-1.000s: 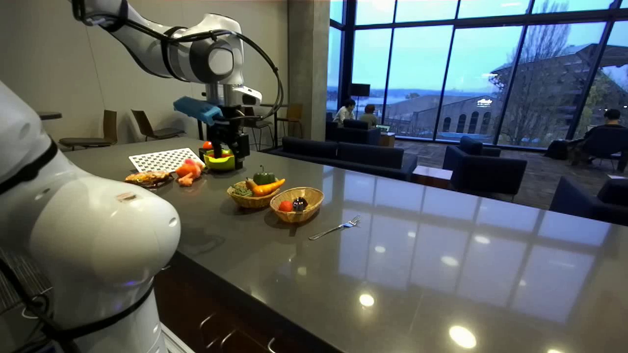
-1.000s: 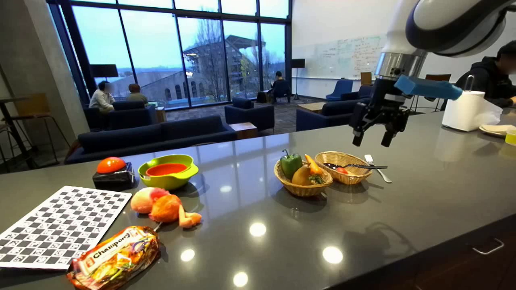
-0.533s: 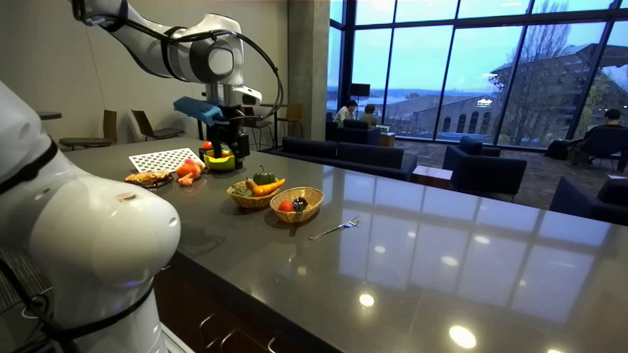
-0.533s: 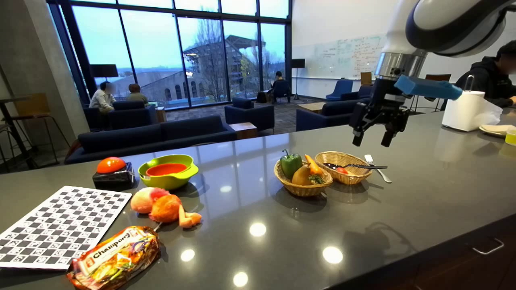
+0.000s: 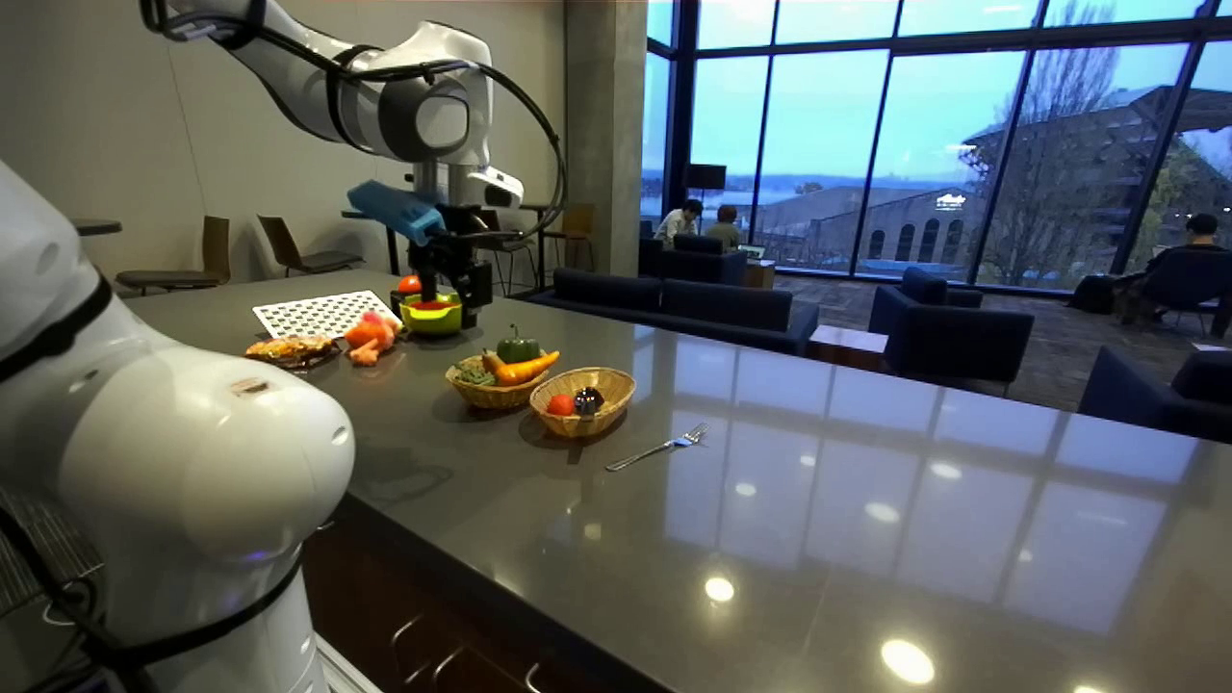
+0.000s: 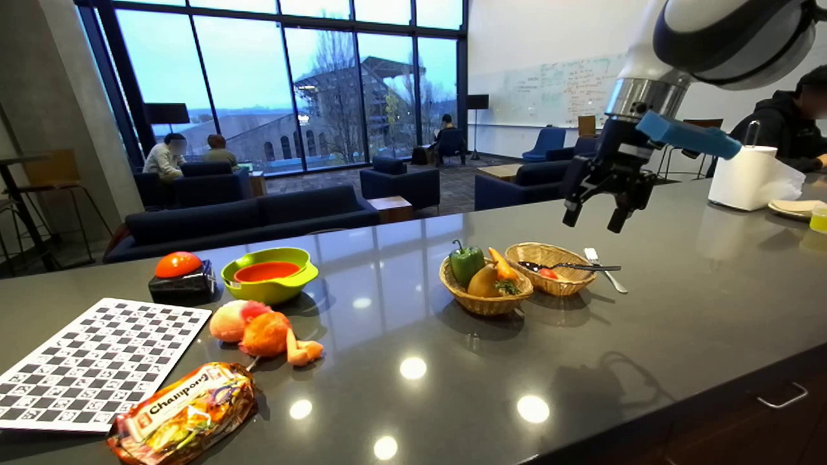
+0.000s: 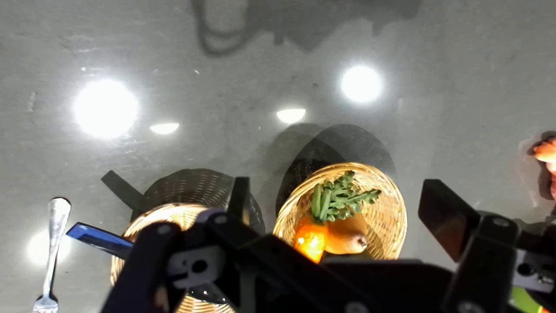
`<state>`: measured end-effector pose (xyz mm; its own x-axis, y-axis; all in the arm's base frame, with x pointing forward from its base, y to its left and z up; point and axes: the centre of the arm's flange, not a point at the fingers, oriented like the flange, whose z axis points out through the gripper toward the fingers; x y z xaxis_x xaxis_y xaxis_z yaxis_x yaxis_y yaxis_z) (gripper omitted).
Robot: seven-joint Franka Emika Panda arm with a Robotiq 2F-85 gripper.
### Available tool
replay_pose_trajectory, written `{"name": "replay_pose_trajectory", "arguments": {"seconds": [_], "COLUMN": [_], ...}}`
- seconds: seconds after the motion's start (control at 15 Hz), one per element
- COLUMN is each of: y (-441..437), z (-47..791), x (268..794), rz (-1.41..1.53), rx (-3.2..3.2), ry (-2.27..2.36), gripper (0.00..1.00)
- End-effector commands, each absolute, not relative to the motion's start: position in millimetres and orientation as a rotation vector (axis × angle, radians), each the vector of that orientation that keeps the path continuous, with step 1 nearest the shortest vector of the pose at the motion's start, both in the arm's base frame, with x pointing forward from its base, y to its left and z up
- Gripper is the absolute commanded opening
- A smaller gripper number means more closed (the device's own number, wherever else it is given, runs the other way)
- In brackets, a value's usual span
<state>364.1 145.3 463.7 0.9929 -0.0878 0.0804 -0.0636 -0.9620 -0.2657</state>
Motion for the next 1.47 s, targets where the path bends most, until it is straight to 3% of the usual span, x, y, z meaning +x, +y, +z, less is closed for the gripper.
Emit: {"name": "replay_pose_trajectory", "arguments": {"seconds": [0.0,1.4], "y": [127,-16], "z": [472,433], "x": [364,387], "rz": [-0.158,0.023], "rx": [-2.791,-2.726], "ry": [0.128,0.284], "gripper": [1.00,1.00]}}
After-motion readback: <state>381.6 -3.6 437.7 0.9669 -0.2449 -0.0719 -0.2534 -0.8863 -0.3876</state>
